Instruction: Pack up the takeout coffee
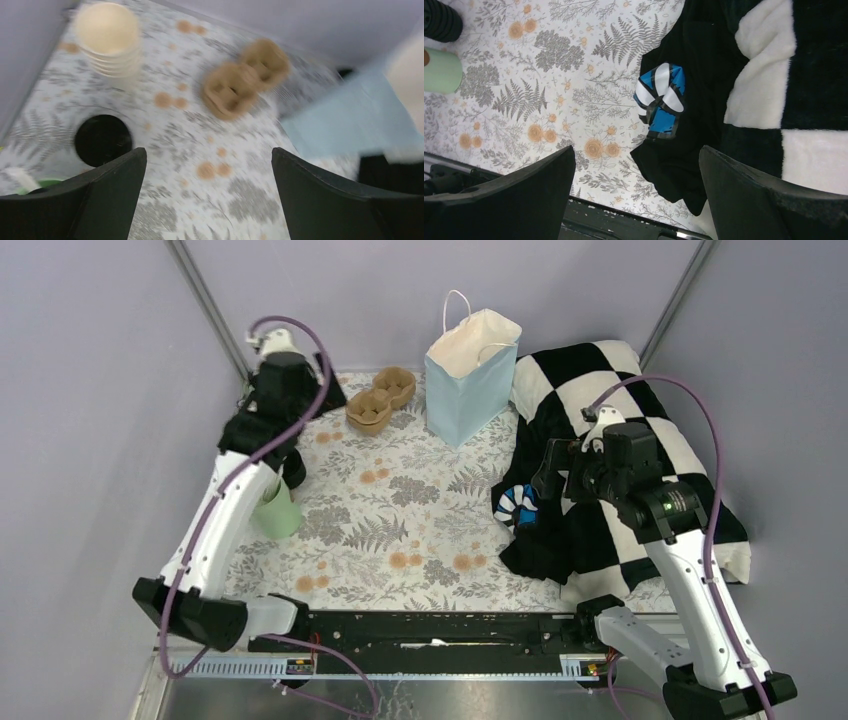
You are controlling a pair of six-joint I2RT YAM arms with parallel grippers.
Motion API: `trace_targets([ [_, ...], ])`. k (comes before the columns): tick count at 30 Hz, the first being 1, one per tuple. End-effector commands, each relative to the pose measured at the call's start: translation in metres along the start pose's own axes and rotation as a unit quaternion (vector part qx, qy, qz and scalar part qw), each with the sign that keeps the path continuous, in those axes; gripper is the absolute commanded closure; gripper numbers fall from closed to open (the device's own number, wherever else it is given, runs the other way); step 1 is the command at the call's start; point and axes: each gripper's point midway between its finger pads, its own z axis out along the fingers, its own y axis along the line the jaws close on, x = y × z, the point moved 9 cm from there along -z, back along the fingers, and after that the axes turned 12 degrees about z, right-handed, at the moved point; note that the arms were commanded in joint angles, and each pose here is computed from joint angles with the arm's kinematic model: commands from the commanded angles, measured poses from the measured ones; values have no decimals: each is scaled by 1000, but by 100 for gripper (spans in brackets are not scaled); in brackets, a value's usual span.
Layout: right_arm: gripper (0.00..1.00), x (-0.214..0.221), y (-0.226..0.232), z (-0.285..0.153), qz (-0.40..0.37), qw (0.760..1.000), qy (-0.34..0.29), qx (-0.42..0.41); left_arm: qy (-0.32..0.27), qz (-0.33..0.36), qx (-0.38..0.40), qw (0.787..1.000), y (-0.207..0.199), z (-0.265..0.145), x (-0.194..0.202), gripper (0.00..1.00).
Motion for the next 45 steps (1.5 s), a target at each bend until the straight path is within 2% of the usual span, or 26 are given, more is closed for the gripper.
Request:
trace_targets([
  [1, 0, 3, 7, 4, -2, 999, 16, -32, -42, -69, -68, 994, 61, 27, -43, 1],
  [5, 0, 4, 6, 10, 0, 999, 28, -22, -27, -106, -107, 988, 98, 66, -57, 1],
  [10, 0, 3, 4, 18, -6, 999, 38, -5, 21, -140, -167, 976, 136, 117, -65, 3],
  [17, 0, -3, 2, 29, -20, 999, 44, 17, 80, -154, -218, 960, 165, 165, -50, 30],
  [20, 0, -5, 2, 33, -23, 999, 45, 21, 109, -145, -230, 956, 169, 179, -39, 37],
  [26, 0, -7, 1, 41, -27, 998, 46, 28, 152, -129, -246, 949, 175, 196, -20, 54],
  [35, 0, -4, -1, 48, -27, 998, 50, 28, 171, -98, -276, 941, 184, 198, -9, 57],
  [42, 0, -5, -1, 50, -28, 998, 47, 28, 171, -113, -258, 944, 185, 209, -9, 67],
  [45, 0, -4, -2, 49, -29, 998, 47, 30, 168, -117, -254, 945, 185, 212, -10, 66],
])
